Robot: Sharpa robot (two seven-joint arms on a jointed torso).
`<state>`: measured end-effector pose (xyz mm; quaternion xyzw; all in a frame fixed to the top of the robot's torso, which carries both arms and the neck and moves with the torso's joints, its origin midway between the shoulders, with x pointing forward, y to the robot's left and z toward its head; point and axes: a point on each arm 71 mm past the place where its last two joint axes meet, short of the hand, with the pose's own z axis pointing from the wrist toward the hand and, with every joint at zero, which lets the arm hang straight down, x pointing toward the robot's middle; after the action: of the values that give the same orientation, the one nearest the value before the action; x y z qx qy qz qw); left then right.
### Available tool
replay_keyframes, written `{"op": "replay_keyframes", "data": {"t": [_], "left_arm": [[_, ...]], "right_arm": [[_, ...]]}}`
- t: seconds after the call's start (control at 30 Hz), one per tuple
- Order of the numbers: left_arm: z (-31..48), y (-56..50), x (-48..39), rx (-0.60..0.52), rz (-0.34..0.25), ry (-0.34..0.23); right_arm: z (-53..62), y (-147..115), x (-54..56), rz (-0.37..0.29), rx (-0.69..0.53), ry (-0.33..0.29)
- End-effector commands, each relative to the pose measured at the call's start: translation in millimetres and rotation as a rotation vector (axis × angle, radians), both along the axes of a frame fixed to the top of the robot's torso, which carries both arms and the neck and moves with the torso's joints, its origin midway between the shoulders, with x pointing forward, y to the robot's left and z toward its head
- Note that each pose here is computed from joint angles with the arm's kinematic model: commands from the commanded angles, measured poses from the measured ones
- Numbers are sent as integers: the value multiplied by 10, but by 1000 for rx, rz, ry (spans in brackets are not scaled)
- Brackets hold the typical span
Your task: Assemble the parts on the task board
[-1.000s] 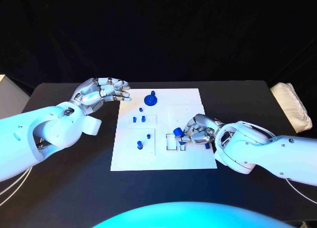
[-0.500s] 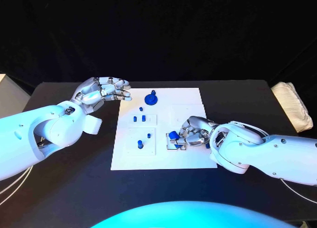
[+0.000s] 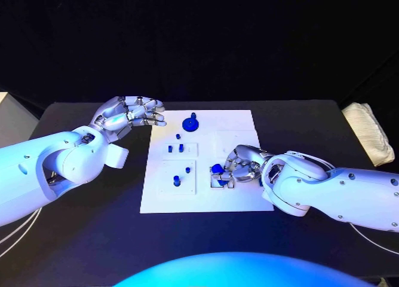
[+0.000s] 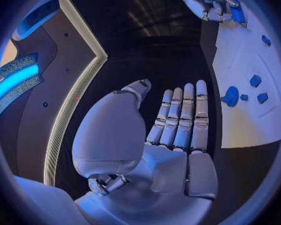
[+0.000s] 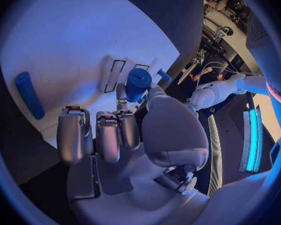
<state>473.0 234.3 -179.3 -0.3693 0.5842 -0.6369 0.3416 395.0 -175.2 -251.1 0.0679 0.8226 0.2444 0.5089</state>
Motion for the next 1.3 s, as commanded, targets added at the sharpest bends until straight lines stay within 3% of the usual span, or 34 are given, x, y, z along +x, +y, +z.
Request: {"op": "replay_keyframes", "data": {"t": [0.03,0.63,1.1,1.3], "left_arm": [[8,-19,-10,-12,-17,1],[7,0,-11,-6,-9,4],[5,9,-10,-4,-7,6],[3,16,-9,-3,-5,7]], "right_arm": [[0,-4,14,0,-15,-22],[12,-16,-3,3,-7,-47],[103,-48,-125,72,91,-93],[85,-56,-177,88,81,-80]]}}
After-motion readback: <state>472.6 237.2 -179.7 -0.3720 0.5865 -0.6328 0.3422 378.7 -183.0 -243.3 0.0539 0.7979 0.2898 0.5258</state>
